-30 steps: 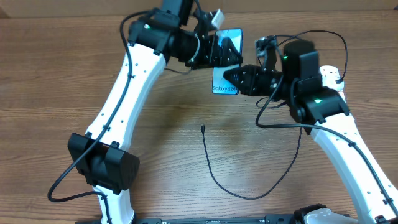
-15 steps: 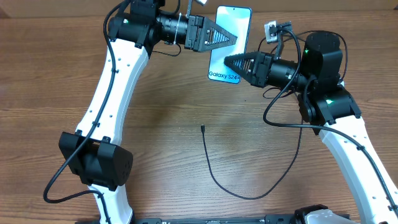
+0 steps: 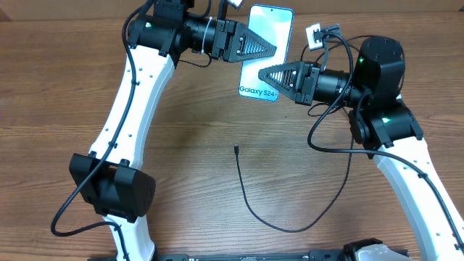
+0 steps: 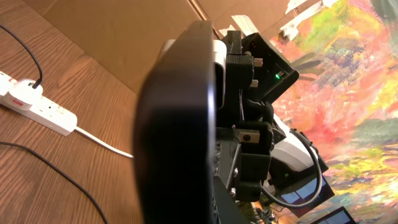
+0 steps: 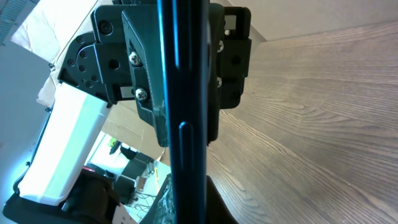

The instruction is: Plug charger to phone and switch on socket

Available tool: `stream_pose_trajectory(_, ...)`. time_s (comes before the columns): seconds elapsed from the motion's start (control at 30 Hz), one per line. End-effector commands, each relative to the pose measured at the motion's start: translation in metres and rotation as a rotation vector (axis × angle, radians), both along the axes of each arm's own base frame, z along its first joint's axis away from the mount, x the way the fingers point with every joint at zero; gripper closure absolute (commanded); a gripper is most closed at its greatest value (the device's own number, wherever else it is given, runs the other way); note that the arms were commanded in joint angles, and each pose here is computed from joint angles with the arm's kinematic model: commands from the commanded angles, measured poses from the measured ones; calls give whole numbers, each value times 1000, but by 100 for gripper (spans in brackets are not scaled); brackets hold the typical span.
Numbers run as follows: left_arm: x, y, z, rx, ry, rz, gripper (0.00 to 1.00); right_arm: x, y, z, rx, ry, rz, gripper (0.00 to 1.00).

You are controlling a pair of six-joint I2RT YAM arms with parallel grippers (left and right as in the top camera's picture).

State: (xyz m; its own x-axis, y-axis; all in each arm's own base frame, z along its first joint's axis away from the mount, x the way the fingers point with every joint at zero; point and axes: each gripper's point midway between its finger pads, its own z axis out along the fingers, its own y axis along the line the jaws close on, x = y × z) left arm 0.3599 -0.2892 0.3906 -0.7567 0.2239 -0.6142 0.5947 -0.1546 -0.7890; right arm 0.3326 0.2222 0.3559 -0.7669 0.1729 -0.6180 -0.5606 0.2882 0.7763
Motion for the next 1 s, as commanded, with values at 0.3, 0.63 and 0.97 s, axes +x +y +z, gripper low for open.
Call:
stream_pose_trajectory(0.3, 74, 23, -78, 497, 10, 540, 96, 21, -16, -46, -165, 90, -174, 34)
stream_pose_trajectory(0.63, 92, 120, -154, 925, 267, 873, 96, -30, -36, -168, -751, 321, -248, 28)
stream_pose_trajectory(0.97, 85, 141, -198, 995, 432, 807, 96, -79, 1, -256, -1074, 409, -66, 36)
